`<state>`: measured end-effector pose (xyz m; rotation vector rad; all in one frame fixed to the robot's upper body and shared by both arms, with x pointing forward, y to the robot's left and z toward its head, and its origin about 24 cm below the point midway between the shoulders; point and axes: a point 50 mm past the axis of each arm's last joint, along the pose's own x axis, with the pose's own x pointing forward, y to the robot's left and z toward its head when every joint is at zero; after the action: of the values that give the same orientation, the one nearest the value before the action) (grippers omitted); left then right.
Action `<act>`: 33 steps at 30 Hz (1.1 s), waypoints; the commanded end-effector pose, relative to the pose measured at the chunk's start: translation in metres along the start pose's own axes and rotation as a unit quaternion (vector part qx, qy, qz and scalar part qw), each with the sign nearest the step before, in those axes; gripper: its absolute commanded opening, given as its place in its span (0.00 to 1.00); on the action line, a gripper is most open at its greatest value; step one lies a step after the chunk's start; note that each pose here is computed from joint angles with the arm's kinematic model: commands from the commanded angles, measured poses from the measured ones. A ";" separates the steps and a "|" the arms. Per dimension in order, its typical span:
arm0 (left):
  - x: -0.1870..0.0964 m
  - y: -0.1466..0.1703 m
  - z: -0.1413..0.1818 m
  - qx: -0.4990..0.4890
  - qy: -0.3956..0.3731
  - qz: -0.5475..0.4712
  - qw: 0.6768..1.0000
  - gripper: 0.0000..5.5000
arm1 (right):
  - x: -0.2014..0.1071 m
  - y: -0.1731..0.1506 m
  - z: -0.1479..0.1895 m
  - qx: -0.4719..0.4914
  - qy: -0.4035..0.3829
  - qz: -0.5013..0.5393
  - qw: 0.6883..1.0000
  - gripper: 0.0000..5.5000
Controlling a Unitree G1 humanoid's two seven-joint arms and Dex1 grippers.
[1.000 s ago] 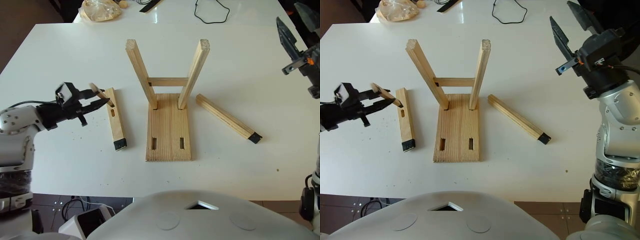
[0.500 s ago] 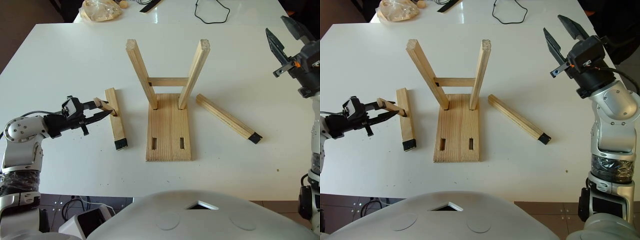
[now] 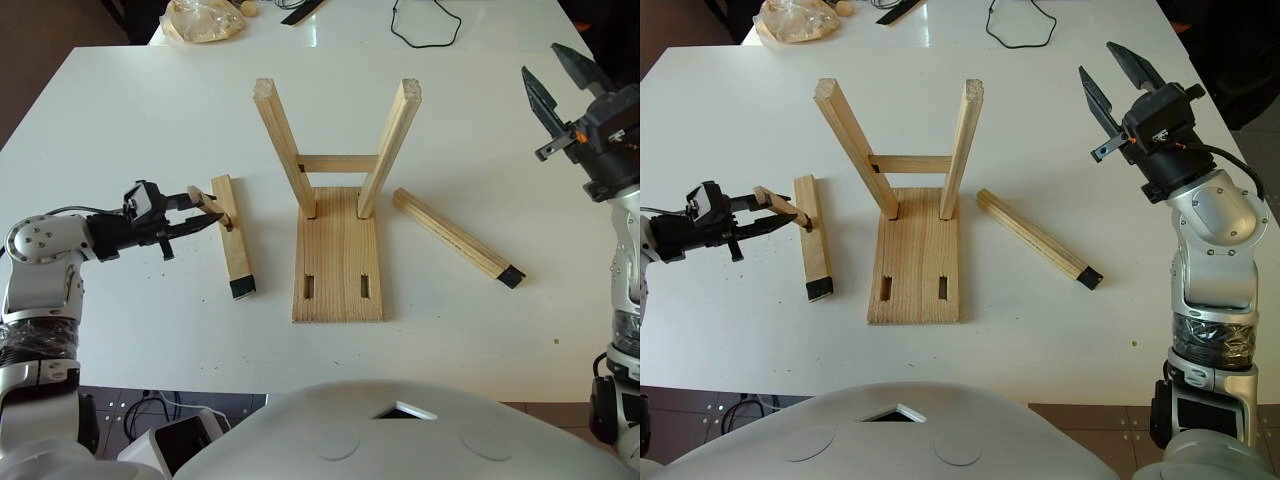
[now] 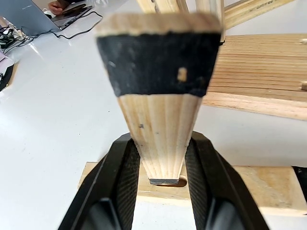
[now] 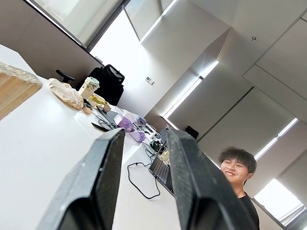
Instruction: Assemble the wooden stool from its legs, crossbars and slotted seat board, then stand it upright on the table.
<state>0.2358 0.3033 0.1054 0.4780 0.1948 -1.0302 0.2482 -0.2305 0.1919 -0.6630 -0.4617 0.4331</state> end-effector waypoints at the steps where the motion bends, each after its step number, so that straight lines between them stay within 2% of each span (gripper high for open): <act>1: 0.000 -0.002 -0.003 -0.002 0.024 -0.031 0.999 0.23 | 0.004 0.001 0.003 -0.006 -0.006 0.006 1.000 0.29; 8: -0.005 -0.023 -0.017 -0.034 0.063 -0.105 0.992 0.23 | 0.003 0.000 0.003 -0.005 -0.005 0.007 1.000 0.29; 13: -0.007 -0.026 -0.020 -0.059 0.073 -0.119 0.988 0.23 | 0.004 -0.001 0.003 -0.005 -0.007 0.009 1.000 0.29; 18: 0.002 -0.033 -0.020 -0.085 0.072 -0.144 0.983 0.23 | 0.005 0.000 0.002 -0.004 -0.005 0.010 1.000 0.29; 22: 0.010 -0.036 -0.028 -0.111 0.060 -0.124 0.984 0.23 | 0.009 0.004 -0.001 0.001 -0.005 0.019 1.000 0.29; 33: 0.013 -0.074 -0.046 -0.157 0.024 -0.080 0.984 0.23 | 0.020 -0.004 -0.006 -0.005 -0.013 0.041 0.999 0.29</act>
<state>0.2083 0.2865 0.0787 0.2957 0.2381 -1.1061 0.2646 -0.2271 0.1908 -0.6666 -0.4513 0.5000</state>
